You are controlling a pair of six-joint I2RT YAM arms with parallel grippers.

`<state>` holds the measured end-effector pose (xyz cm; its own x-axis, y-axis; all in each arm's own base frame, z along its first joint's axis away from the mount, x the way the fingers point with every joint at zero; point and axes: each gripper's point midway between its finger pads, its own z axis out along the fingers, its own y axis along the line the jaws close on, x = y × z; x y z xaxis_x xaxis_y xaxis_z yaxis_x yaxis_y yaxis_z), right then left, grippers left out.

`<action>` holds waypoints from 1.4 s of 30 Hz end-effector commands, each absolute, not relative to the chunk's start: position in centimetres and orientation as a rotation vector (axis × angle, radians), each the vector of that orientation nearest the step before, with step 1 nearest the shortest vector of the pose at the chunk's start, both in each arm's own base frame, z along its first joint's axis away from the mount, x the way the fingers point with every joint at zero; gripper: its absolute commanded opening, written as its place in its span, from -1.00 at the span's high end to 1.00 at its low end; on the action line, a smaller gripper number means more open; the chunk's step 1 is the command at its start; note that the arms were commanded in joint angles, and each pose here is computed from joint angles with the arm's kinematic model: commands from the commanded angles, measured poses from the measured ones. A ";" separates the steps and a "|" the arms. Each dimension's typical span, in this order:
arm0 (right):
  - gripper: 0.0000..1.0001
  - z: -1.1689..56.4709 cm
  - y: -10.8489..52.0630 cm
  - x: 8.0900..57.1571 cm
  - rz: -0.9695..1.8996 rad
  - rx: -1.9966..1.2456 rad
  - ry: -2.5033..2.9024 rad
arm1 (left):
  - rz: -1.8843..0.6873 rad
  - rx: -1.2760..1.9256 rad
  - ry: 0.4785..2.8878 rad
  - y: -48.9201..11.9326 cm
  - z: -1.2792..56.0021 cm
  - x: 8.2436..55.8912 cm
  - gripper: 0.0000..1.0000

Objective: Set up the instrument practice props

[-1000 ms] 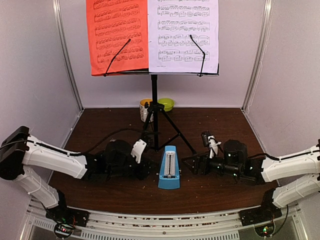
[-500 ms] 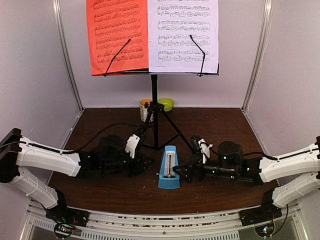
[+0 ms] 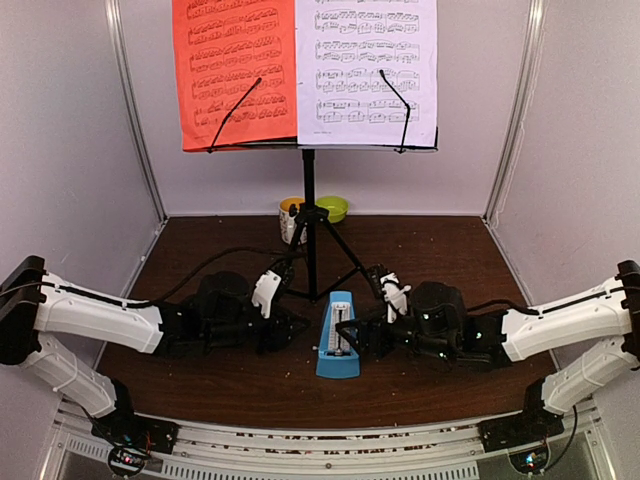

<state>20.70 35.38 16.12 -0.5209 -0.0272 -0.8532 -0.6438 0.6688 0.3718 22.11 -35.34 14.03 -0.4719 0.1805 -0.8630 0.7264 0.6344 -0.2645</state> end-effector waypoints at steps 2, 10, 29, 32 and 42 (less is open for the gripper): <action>-0.35 16.4 34.8 21.8 0.812 -0.433 1.988 | -0.816 0.705 1.959 -35.8 14.9 22.4 0.20; -0.18 15.9 34.4 21.7 0.810 -0.418 2.002 | -0.815 0.707 1.962 -35.8 14.8 22.4 0.19; -0.39 16.9 34.8 22.2 0.803 -0.386 2.000 | -0.811 0.711 1.962 -35.8 14.8 22.4 0.19; -0.27 16.5 34.4 22.4 0.777 -0.370 2.016 | -0.809 0.712 1.961 -35.7 14.9 22.4 0.19; -0.01 16.0 33.5 21.9 0.778 -0.379 2.023 | -0.795 0.723 1.959 -35.8 14.9 22.5 0.20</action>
<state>21.51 34.73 16.07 -0.5521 0.0224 -0.8334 -0.5666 0.7233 0.3948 22.08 -35.29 13.75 -0.4743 0.1894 -0.8597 0.7261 0.6364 -0.2604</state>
